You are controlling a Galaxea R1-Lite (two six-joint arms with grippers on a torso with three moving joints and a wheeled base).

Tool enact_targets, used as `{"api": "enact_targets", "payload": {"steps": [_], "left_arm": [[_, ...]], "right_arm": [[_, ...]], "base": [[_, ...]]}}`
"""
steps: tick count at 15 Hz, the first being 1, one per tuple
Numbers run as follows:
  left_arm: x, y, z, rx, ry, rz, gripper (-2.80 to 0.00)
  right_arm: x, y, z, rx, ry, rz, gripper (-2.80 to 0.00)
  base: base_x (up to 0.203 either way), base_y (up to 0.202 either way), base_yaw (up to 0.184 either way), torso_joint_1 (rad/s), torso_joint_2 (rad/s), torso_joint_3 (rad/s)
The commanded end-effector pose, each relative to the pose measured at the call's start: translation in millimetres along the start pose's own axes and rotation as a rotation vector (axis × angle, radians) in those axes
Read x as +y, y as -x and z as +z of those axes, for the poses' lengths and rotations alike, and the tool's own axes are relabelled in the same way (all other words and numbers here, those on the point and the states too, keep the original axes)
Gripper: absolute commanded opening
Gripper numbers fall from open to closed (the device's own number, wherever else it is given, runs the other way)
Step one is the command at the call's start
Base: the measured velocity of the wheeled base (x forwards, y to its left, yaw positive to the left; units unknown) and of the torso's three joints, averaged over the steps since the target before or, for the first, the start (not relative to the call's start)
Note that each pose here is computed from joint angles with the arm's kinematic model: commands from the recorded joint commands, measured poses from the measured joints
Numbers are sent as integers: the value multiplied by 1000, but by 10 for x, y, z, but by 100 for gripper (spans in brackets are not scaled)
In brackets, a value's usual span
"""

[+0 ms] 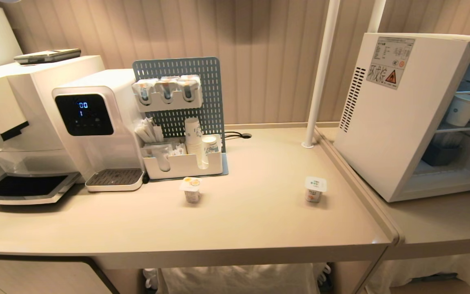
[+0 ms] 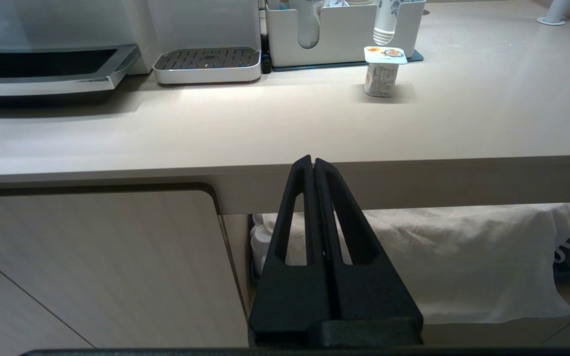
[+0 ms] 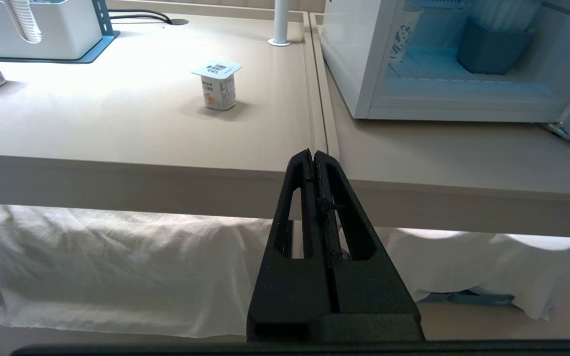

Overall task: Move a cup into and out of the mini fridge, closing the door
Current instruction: Put the yoghurt in the freezer

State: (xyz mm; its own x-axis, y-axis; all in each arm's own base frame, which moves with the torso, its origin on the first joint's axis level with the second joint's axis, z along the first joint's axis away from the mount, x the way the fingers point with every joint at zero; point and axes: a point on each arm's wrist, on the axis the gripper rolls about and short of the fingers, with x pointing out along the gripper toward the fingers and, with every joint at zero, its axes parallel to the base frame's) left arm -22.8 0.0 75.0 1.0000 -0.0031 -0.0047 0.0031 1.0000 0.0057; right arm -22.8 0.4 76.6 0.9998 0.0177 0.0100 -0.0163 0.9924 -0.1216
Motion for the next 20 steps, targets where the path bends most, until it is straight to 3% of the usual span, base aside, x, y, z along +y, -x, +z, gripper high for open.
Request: {"api": "enact_targets", "payload": {"steps": [1, 8, 9, 11, 13, 15, 16, 20], "left_arm": [[0, 0, 0, 0, 0, -1, -280], [0, 0, 0, 0, 1, 0, -280], [0, -1, 1, 1, 0, -2, -280], [0, 0, 1, -1, 0, 0, -280], [0, -1, 0, 1, 0, 0, -280], [0, -1, 1, 1, 0, 0, -280], [0, -1, 1, 1, 0, 0, -280], [0, 0, 0, 1, 0, 0, -280]], "right_arm": [[0, 0, -3, -3, 3, 2, -280], [-1, 0, 3, -8, -17, -3, -280], [-10, 16, 80, -49, -26, -9, -280], [-63, 125, 527, -178, -67, -20, -280], [-134, 281, 1148, -287, -76, -17, -280], [-158, 119, 1441, -218, -16, 49, -280], [-154, -67, 1448, -131, -7, 93, -280], [-94, -956, 1175, 247, -81, 308, -280]], "base": [[0, 0, 0, 0, 0, 0], [0, 0, 0, 0, 0, 0], [0, 0, 0, 0, 0, 0], [0, 0, 0, 0, 0, 0], [0, 0, 0, 0, 0, 0], [0, 0, 0, 0, 0, 0], [0, 0, 0, 0, 0, 0], [0, 0, 0, 0, 0, 0]]}}
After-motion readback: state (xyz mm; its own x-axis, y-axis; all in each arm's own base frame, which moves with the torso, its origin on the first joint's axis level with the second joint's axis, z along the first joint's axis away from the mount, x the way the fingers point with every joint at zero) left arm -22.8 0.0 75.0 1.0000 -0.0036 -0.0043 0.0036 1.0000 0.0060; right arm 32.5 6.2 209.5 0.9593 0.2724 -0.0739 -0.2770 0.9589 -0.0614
